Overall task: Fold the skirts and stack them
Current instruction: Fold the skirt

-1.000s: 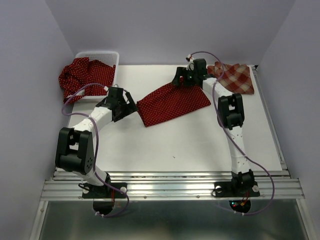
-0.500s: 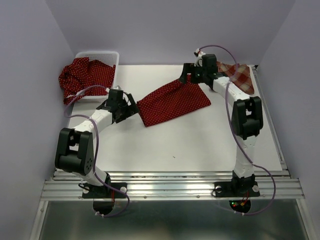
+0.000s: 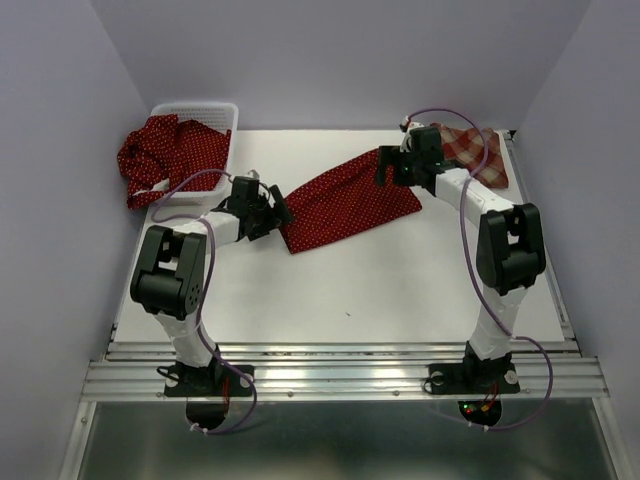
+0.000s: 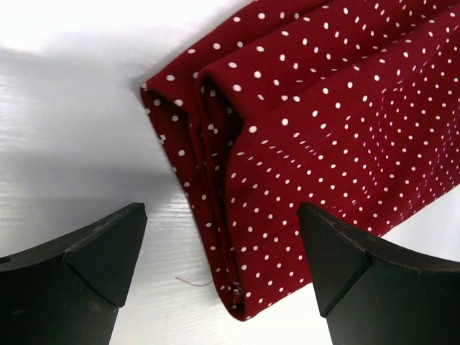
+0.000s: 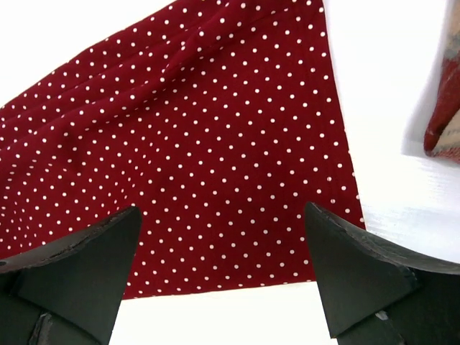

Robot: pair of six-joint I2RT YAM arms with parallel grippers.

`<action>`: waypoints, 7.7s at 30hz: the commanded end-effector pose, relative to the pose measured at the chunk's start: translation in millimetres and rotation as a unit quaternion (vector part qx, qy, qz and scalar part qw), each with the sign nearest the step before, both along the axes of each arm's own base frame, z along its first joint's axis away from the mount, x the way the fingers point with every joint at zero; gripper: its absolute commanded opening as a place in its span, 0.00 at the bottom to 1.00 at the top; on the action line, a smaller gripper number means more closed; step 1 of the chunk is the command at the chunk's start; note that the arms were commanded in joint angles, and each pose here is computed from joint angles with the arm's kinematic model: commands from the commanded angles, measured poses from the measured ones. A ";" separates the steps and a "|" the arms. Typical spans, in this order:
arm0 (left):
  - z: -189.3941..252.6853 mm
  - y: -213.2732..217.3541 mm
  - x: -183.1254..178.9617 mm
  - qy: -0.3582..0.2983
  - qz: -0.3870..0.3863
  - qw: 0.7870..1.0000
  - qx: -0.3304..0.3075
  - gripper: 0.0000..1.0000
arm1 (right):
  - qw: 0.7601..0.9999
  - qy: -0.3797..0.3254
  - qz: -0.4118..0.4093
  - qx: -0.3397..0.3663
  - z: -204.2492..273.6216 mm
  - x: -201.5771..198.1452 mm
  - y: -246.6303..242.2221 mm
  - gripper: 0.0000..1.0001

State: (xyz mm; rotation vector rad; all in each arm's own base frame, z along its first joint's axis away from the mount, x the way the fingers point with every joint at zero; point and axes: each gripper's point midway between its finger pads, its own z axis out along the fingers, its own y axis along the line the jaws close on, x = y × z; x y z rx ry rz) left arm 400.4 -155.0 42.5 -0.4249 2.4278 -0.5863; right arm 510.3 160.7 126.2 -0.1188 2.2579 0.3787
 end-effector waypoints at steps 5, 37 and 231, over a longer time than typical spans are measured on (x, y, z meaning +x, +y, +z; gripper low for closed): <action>-15.1 -18.3 1.6 0.017 -0.011 1.000 -0.001 0.92 | 0.998 -0.055 -0.020 -0.009 41.5 2.8 -8.9 1.00; 8.5 4.8 16.2 0.025 0.007 0.992 0.126 0.00 | 0.991 -0.075 0.101 0.053 53.4 -25.2 28.3 1.00; 67.8 -233.9 -9.2 0.099 -0.063 0.993 0.005 0.26 | 0.985 0.134 -0.077 0.074 -50.0 -152.6 6.5 0.43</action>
